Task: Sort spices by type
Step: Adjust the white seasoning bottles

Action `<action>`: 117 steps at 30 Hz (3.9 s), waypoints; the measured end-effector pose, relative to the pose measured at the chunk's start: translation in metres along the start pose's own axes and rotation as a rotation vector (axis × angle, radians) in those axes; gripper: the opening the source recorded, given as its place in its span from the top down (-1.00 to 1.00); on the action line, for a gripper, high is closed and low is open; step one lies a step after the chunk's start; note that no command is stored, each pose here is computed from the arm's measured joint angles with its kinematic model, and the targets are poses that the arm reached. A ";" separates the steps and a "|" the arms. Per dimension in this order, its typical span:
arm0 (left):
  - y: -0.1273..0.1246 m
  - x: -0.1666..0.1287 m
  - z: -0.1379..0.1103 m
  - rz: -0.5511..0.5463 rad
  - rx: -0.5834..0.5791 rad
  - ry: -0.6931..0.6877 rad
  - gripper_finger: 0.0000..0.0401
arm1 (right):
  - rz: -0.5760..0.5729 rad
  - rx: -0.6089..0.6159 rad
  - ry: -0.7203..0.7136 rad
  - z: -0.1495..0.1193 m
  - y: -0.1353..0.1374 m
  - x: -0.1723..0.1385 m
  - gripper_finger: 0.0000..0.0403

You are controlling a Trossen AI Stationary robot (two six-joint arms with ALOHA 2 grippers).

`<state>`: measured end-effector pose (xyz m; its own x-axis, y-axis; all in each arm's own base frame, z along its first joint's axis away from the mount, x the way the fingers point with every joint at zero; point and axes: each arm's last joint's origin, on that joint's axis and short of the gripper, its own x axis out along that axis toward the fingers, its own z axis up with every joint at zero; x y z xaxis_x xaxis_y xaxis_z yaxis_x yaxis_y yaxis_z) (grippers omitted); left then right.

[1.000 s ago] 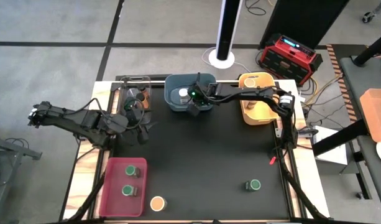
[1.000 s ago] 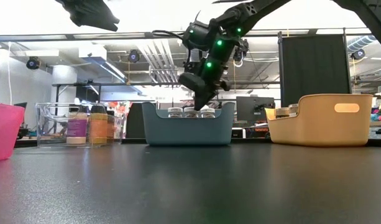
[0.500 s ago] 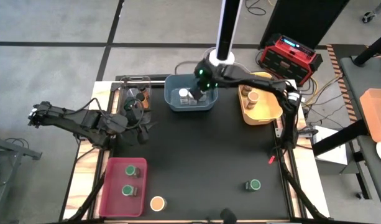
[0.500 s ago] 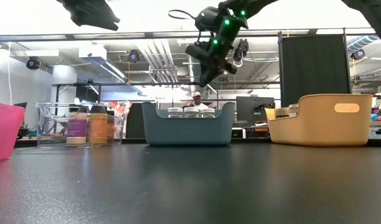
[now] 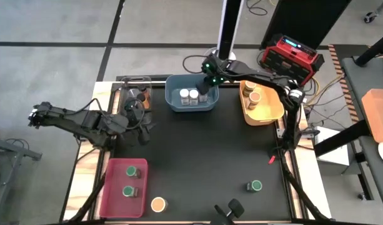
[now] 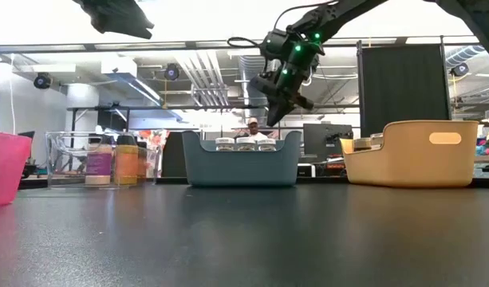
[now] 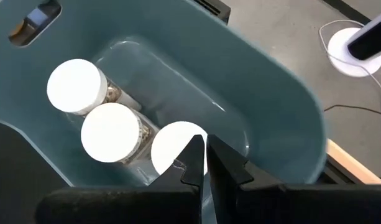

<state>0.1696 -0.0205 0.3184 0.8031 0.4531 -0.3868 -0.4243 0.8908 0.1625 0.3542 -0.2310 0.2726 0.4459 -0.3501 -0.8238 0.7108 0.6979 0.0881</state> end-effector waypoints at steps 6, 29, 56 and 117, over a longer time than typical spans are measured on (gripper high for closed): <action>0.000 0.000 0.000 0.000 0.005 -0.001 -0.30 | 0.001 0.004 -0.006 -0.006 -0.001 0.010 0.96; 0.000 0.000 0.000 0.000 0.018 -0.001 -0.30 | -0.009 -0.020 -0.009 -0.019 0.009 0.023 0.96; 0.000 0.000 0.000 0.000 0.019 -0.001 -0.30 | -0.001 -0.027 0.015 -0.028 0.018 0.027 0.96; 0.000 0.000 0.000 0.000 0.017 -0.002 -0.30 | -0.054 -0.035 0.073 -0.015 -0.012 0.040 0.96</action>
<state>0.1698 -0.0205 0.3186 0.8040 0.4532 -0.3850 -0.4171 0.8912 0.1782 0.3548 -0.2440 0.2300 0.3653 -0.3422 -0.8657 0.7129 0.7008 0.0238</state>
